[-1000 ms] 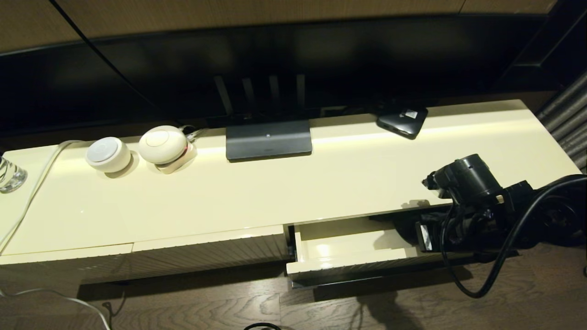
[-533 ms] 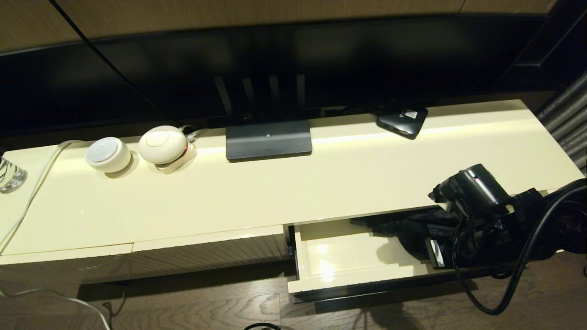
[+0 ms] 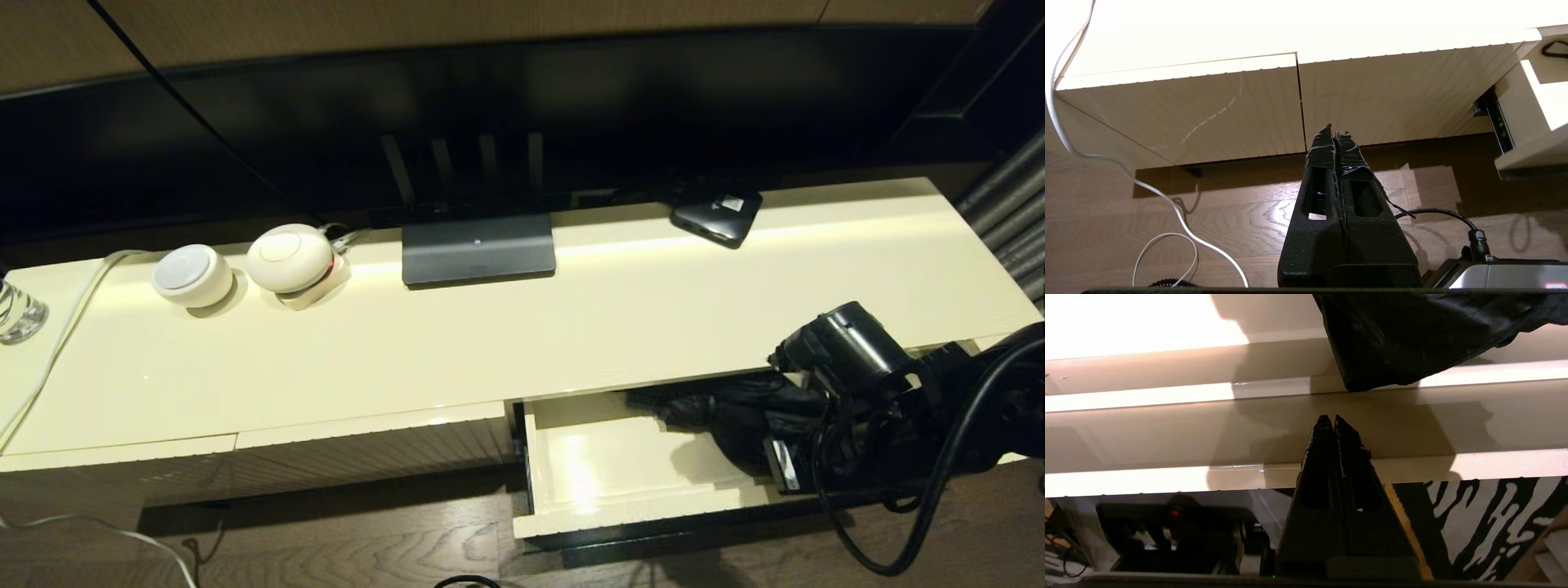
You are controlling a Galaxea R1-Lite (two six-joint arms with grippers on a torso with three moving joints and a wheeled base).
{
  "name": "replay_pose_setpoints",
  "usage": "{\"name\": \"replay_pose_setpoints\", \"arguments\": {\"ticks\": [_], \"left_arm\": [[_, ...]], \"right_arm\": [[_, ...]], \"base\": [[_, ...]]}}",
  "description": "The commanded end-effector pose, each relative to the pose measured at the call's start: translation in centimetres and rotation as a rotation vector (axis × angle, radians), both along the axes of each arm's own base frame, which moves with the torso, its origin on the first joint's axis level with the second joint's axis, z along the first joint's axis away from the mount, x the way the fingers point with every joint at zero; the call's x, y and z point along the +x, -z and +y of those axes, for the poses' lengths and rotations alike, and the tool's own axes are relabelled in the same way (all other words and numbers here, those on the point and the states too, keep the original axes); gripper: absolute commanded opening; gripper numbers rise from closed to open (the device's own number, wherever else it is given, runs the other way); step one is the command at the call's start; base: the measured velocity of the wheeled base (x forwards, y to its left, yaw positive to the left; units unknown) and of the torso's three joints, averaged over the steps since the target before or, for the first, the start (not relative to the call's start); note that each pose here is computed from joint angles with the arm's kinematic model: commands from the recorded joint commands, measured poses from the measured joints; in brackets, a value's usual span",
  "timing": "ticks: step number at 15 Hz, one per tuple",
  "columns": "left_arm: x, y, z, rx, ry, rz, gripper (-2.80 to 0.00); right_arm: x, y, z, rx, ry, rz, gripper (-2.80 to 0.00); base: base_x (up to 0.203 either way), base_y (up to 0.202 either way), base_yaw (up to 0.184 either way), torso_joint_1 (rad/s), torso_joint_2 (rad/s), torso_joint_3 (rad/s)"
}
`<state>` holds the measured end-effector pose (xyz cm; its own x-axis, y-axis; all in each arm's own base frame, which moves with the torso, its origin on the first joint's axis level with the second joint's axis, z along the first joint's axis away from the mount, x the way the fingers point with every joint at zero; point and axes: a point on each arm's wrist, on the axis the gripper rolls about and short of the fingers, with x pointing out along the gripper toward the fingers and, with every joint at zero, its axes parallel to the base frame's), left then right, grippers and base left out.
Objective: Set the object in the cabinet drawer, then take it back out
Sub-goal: Open the drawer
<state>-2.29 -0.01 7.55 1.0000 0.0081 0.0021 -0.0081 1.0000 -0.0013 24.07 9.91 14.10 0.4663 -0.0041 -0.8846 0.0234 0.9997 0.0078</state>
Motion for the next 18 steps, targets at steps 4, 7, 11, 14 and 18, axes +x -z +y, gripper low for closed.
{"name": "replay_pose_setpoints", "arguments": {"ticks": [4, 7, 11, 14, 18], "left_arm": [[0.0, 0.1, 0.0, 0.000, -0.001, 0.004, -2.80], [0.0, 0.1, 0.0, 0.000, -0.001, 0.004, -2.80], [0.0, 0.1, 0.0, 0.000, -0.001, 0.004, -2.80], [0.0, 0.1, 0.0, 0.000, -0.001, 0.004, -2.80], [0.0, 0.1, 0.0, 0.000, -0.001, 0.003, -2.80]], "right_arm": [[-0.5, 0.5, 0.1, -0.004, -0.002, 0.027, -2.80], [-1.1, 0.9, 0.0, -0.009, -0.008, 0.039, -2.80], [-1.8, 1.4, -0.1, -0.018, -0.017, 0.061, -2.80], [-2.5, 1.5, -0.3, -0.012, -0.026, 0.072, -2.80], [-3.6, 2.3, -0.7, -0.004, -0.036, 0.116, -2.80]], "base": [[0.000, 0.000, 0.000, 0.000, 0.00, 0.000], [0.000, 0.000, 0.000, 0.000, 0.00, 0.000], [0.000, 0.000, 0.000, 0.000, 0.00, 0.000], [0.000, 0.000, 0.000, 0.000, 0.00, 0.000], [0.000, 0.000, 0.000, 0.000, 0.00, 0.000]]}}
